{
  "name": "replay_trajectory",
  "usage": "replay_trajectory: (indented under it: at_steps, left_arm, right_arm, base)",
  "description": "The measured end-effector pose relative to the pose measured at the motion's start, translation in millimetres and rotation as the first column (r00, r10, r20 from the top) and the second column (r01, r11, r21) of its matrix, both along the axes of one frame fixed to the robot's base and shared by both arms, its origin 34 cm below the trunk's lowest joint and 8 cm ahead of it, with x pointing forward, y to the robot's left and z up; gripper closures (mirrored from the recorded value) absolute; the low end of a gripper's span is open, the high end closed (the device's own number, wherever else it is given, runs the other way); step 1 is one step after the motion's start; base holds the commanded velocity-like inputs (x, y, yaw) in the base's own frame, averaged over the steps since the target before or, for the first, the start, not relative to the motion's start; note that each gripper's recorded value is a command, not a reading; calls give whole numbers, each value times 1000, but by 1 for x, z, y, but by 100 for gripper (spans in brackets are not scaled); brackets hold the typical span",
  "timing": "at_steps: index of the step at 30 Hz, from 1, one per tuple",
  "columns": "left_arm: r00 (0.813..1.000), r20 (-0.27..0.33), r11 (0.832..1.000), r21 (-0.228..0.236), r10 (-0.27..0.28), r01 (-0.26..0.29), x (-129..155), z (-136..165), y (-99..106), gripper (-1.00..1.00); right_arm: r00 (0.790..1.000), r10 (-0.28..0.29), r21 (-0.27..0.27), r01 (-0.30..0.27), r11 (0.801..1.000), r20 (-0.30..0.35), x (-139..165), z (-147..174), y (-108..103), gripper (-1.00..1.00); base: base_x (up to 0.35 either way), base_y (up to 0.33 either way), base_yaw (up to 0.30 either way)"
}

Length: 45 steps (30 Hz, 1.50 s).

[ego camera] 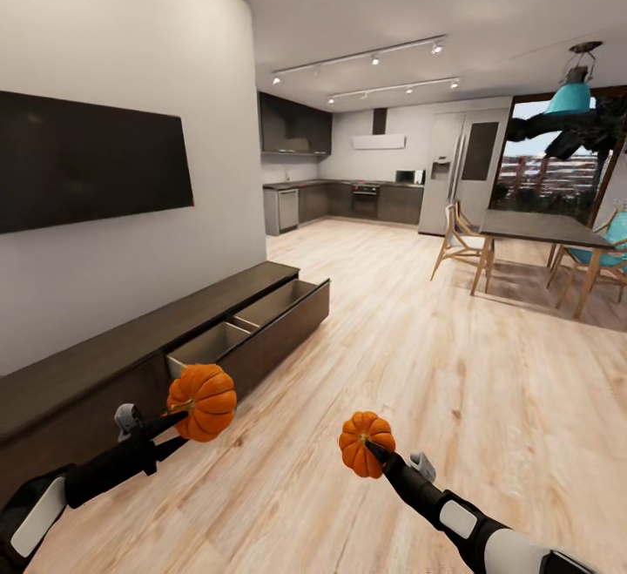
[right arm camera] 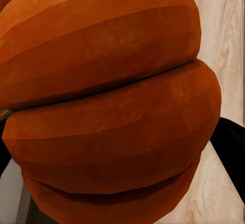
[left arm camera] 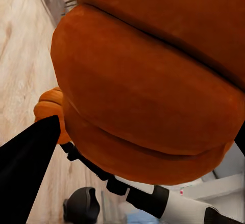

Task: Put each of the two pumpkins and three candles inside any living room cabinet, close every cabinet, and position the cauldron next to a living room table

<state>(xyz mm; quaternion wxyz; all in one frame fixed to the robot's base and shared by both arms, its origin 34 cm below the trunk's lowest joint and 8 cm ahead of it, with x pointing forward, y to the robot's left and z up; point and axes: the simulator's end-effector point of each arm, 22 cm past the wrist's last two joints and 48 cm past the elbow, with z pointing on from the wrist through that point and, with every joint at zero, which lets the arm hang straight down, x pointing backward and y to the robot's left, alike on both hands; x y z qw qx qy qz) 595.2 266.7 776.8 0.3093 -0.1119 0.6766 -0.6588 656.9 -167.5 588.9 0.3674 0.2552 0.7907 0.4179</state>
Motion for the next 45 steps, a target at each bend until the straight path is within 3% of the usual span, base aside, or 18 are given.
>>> replay_trajectory:
  at_steps: [21,45]
  left_arm:
    - [999,-25,1000,7,-21,21,-2,-12,-8,100]
    - [997,-60,998,21,-50,51,-6,-28,-17,100]
  right_arm:
    - [1000,0,-1,0,1000,-16,-3,-9,-1,100]
    - [999,-7,-10,7,1000,-38,-5,-21,-3,100]
  base:
    - [53,-10,-252]
    - [263,-130,-250]
